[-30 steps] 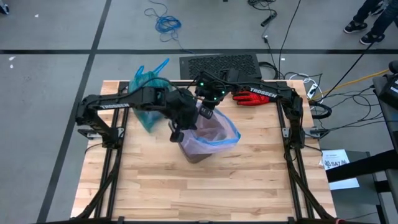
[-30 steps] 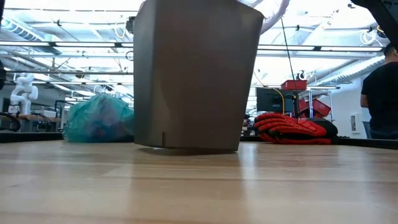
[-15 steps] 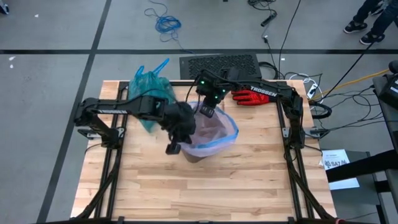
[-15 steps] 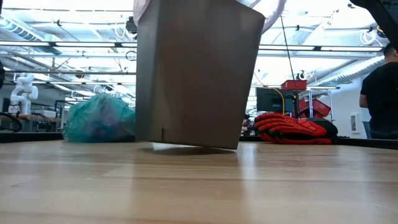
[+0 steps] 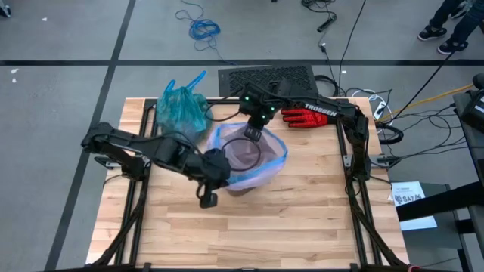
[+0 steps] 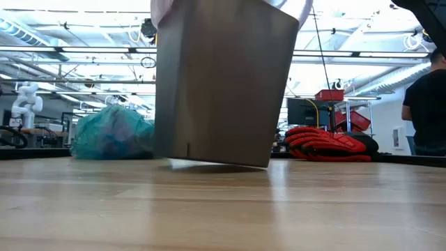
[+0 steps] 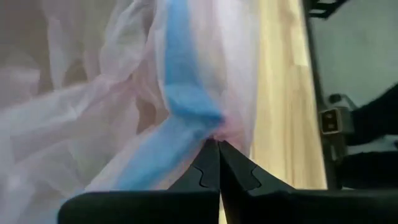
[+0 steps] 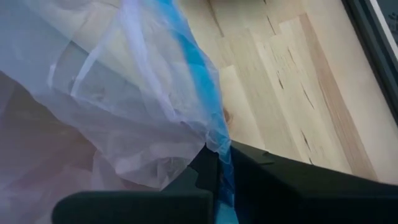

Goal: Place trash/remove bag and relplace
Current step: Insert the new pink trash bag into the trash bin

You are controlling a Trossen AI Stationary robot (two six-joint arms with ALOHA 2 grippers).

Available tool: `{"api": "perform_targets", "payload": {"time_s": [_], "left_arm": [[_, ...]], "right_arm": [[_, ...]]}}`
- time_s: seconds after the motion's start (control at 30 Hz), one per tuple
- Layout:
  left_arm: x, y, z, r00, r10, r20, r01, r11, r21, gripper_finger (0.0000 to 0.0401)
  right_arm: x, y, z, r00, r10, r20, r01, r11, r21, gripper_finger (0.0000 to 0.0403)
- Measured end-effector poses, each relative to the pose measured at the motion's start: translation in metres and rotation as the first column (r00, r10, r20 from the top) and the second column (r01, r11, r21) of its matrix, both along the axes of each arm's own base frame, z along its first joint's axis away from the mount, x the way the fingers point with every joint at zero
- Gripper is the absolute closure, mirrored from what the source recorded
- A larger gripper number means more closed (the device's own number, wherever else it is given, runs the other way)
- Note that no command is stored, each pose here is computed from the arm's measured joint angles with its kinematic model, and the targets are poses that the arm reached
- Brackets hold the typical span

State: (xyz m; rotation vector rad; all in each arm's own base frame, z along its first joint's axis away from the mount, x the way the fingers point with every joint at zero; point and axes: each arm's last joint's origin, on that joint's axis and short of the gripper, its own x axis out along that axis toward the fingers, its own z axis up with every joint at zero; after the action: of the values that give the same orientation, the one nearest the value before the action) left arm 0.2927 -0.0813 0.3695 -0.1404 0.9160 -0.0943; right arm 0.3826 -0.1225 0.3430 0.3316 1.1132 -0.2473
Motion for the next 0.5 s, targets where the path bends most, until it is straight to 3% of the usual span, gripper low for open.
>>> {"api": "perform_targets", "payload": {"time_s": [0.13, 0.3, 0.5], "left_arm": [[0.002, -0.003, -0.011, 0.998, 0.058, 0.016, -0.058, 0.998, 0.003, 0.0401], [0.0, -0.005, -0.024, 0.993, 0.117, -0.002, -0.117, 0.99, 0.075, 0.0401], [-0.003, -0.01, -0.054, 0.976, 0.216, -0.041, -0.21, 0.971, 0.115, 0.0401]], "right_arm": [[-0.001, -0.002, 0.0, 1.0, -0.004, 0.0, 0.004, 1.0, -0.003, 0.0392], [-0.001, -0.003, 0.0, 1.0, -0.006, 0.0, 0.006, 1.0, -0.005, 0.0392], [-0.001, -0.004, 0.0, 1.0, -0.016, 0.001, 0.016, 1.0, -0.002, 0.0392]]}}
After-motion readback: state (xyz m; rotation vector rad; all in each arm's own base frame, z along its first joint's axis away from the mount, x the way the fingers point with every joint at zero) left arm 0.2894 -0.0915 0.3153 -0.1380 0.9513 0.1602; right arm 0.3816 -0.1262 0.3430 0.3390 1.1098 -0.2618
